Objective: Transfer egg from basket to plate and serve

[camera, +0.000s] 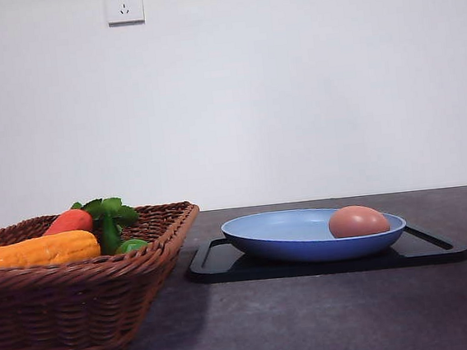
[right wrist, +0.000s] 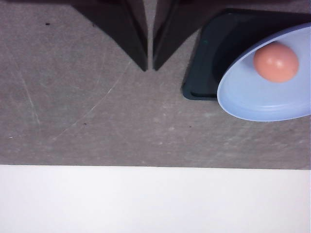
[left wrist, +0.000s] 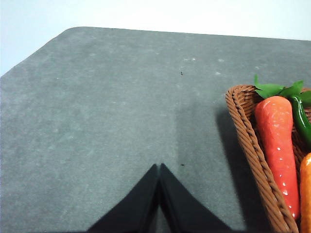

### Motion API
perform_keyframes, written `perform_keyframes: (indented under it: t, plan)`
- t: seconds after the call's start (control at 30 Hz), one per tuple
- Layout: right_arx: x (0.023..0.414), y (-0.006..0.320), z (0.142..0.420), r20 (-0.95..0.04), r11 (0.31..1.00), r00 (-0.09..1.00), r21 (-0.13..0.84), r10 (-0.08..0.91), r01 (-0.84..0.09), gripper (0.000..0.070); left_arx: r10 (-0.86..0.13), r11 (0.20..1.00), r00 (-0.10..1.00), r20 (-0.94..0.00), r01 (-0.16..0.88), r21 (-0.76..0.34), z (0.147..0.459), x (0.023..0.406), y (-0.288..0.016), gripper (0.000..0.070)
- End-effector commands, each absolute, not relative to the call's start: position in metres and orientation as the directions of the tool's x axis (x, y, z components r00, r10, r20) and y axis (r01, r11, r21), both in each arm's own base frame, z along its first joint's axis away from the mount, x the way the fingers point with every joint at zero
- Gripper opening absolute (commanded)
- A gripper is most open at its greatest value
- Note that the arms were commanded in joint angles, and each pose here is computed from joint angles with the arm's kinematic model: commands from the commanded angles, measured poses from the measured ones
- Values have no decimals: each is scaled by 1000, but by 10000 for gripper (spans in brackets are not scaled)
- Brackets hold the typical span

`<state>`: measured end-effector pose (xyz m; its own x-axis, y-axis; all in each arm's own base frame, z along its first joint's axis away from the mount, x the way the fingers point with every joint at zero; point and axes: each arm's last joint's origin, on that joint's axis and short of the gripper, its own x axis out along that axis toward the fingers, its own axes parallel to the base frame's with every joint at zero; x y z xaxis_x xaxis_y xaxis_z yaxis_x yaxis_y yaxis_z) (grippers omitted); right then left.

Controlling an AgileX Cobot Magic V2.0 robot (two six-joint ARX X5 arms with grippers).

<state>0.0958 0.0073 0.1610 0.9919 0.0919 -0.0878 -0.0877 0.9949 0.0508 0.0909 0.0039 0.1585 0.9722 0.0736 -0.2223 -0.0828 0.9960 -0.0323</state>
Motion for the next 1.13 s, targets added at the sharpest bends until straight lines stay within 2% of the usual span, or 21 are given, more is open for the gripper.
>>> perform_keyframes:
  t: [0.0, 1.1]
  plan:
    - [96, 7, 160, -82, 995, 993, 57, 86, -82, 0, 72, 996, 965, -251, -82, -33, 150, 92, 4, 0]
    - [96, 7, 160, -82, 995, 993, 57, 86, -82, 0, 72, 996, 965, -251, -83, -33, 150, 92, 4, 0]
